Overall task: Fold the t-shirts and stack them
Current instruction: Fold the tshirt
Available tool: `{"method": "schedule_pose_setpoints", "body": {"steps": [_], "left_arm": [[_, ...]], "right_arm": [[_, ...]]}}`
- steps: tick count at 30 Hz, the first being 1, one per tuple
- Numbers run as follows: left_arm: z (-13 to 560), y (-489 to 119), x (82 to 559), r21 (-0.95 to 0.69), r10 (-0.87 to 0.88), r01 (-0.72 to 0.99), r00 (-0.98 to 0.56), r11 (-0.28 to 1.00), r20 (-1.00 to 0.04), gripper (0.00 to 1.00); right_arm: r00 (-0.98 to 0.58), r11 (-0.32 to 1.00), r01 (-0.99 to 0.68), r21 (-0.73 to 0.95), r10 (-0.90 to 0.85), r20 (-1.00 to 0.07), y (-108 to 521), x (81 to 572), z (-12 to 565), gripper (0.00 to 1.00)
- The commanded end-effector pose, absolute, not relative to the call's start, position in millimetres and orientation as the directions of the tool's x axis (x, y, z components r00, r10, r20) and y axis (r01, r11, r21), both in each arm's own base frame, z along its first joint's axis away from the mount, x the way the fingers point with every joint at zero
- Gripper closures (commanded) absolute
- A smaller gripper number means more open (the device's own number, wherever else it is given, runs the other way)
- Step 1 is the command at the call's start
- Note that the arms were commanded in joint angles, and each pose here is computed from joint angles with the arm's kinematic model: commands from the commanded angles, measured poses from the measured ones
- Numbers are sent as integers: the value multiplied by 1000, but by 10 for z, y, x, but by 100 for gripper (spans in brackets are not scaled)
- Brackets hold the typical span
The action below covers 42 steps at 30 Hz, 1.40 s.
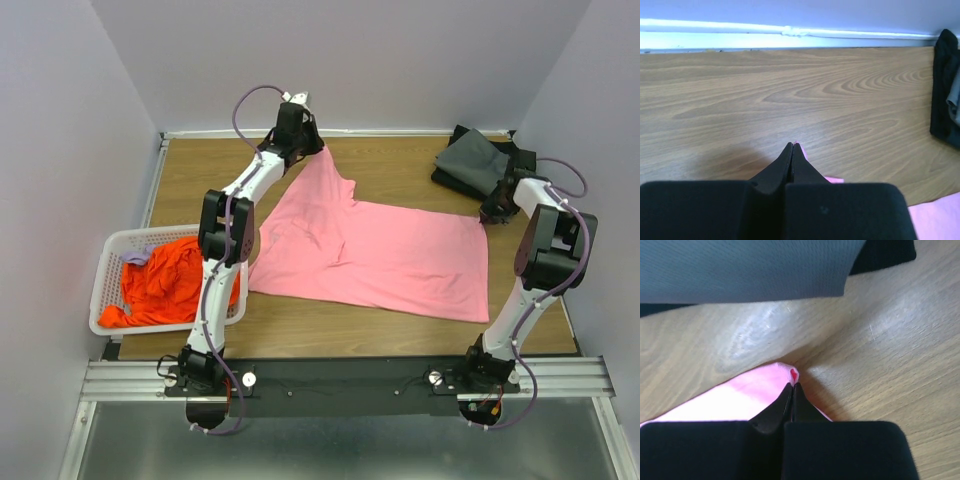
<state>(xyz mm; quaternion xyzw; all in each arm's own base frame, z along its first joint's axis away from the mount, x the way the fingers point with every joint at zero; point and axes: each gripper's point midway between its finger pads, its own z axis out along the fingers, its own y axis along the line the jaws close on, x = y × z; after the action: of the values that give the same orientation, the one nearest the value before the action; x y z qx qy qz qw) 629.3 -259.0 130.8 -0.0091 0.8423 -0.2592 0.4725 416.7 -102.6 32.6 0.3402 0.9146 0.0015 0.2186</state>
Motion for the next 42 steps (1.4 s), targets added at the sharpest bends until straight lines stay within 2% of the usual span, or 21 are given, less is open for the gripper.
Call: {"method": "schedule_pose_setpoints", "body": {"steps": [1,8,20,30,42], "left_arm": [[1639,-2618,6387,-444,-253,317,-494,838,-832,100],[1682,-2571,6210,-401,-183,392,-488,828,-854,100],[2007,-2277,5546,-303,-107,422,-428,854,-897,100],[1697,-2041,4824,-280,-47,418,-487,864,-872,100],[1744,-1809,4145,-280,-58,403,-483,871,-874,100]], "right_arm": [[-654,783,591,194,606,-453,-1037,4343,669,98],[-646,795,574,198,588,-487,-1042,4327,908,99],[-669,811,557,180,566,-482,-901,3772,968,98],[-668,814,554,178,562,-488,-818,3455,1020,98],[-667,799,588,130,569,-480,-788,3002,1010,98]]}}
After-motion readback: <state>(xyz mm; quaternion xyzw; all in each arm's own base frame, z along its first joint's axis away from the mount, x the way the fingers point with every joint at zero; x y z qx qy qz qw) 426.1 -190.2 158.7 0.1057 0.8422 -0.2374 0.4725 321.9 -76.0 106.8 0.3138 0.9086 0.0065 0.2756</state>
